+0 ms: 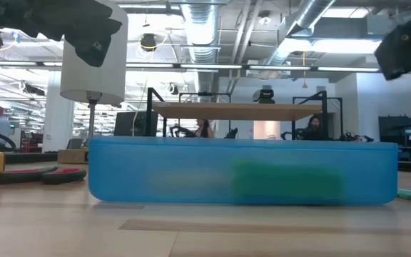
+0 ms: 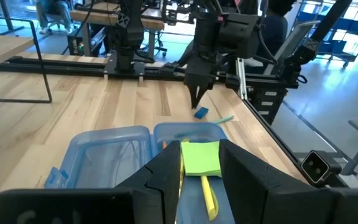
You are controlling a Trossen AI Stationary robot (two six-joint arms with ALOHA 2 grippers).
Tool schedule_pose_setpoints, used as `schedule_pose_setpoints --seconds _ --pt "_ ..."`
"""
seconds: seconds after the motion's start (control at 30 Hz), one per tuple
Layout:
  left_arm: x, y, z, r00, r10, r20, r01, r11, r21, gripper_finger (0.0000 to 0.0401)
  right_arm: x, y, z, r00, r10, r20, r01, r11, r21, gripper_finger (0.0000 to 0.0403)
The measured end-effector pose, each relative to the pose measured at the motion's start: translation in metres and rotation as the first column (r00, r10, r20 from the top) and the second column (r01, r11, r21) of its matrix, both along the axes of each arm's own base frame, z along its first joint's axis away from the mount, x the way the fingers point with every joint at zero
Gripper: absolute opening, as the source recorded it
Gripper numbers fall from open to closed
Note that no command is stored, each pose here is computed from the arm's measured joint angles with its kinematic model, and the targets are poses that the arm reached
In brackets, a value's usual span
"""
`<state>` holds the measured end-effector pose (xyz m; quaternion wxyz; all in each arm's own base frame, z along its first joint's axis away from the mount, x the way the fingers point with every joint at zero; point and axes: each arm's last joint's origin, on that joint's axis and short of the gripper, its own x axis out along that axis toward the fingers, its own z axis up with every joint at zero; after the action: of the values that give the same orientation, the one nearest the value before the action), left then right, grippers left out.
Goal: Pack school essentials
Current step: Put the blue eraser into the blue supply box
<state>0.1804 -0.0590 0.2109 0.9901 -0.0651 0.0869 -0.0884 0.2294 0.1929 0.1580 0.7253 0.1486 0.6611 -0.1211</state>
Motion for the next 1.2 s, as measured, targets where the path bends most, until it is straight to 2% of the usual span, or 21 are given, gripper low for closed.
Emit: schedule_pose_setpoints --seconds 0.17,0.43,0.67,0.83,0.97,1.2 --pt "0.0 0.0 0.0 1.0 0.0 0.0 0.0 1.0 0.002 0.0098 0.001 -0.001 0.007 1.0 0.021 -0.003 -0.021 0.999 -0.047 0.0006" --pt "0.0 0.0 0.0 1.0 0.0 -0.002 0.0 1.0 0.002 0.0098 -0.006 0.011 0.012 0.976 0.216 0.013 -0.214 0.974 -0.077 0.0053" --pt "0.0 0.0 0.0 1.0 -0.001 -0.001 0.001 1.0 0.007 0.0098 -0.023 0.011 0.012 0.95 0.295 -0.101 -0.307 0.941 -0.143 0.0076" --pt "0.0 0.0 0.0 1.0 -0.003 0.0 0.003 1.0 0.018 0.0098 -0.032 0.02 0.012 0.884 0.452 -0.121 -0.465 0.878 -0.115 0.0099" --pt "0.0 0.0 0.0 1.0 -0.003 0.001 0.003 1.0 0.02 0.0098 -0.038 0.027 0.011 0.791 0.597 -0.131 -0.61 0.784 -0.112 0.0132" --pt "0.0 0.0 0.0 1.0 -0.003 0.0 0.003 1.0 0.02 0.0098 -0.036 0.036 -0.006 0.715 0.684 -0.143 -0.698 0.692 -0.181 0.0201"
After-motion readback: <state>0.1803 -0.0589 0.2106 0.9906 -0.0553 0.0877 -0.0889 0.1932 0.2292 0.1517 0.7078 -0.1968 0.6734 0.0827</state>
